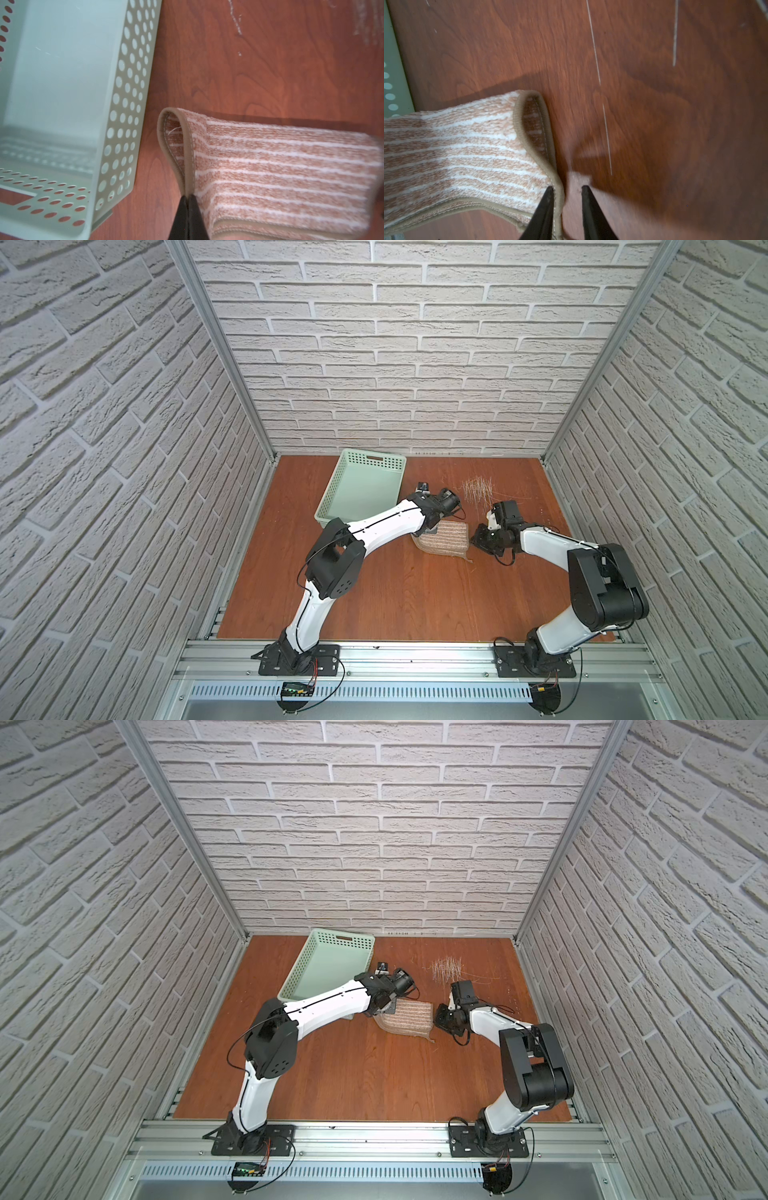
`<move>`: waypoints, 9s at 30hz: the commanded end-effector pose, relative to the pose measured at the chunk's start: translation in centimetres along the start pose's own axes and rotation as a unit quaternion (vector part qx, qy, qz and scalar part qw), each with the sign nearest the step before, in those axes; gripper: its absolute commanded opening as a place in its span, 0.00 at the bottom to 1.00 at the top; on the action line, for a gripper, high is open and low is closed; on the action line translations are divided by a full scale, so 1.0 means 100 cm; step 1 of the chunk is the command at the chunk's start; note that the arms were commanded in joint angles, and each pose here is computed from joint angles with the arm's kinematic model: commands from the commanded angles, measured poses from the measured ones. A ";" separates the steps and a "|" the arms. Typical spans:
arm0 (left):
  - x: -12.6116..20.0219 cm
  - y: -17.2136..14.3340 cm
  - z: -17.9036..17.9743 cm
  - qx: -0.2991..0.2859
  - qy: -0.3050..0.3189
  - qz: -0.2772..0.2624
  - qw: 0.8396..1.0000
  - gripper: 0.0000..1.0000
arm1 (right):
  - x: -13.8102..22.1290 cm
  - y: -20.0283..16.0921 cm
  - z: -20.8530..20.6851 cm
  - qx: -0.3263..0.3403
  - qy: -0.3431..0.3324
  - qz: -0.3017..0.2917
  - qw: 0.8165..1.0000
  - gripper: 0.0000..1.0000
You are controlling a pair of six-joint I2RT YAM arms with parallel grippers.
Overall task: Fold the square dishcloth
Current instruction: Fold the cleaning item at the center of the board, then smooth out the cleaning item at the center of the board.
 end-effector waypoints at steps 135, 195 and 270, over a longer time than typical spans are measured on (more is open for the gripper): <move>-0.036 -0.013 -0.110 0.063 -0.405 0.216 0.886 0.33 | 0.003 -0.007 -0.007 -0.016 -0.018 -0.012 1.000 0.04; -0.062 0.017 -0.051 0.135 -0.329 0.176 0.918 0.17 | 0.006 -0.010 0.029 0.075 -0.124 -0.016 0.989 0.27; -0.061 -0.065 -0.080 0.088 -0.371 0.247 0.891 0.22 | -0.016 0.049 0.014 0.067 -0.137 -0.020 0.988 0.12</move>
Point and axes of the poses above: each gripper's point midway between its finger pads, its own x axis back along the fingers, its own z axis along the line the jaws close on, y = z × x, the point moved 8 cm from there along x, back along the fingers, and after that the axes turned 10 degrees about x, right-handed, at the moved point
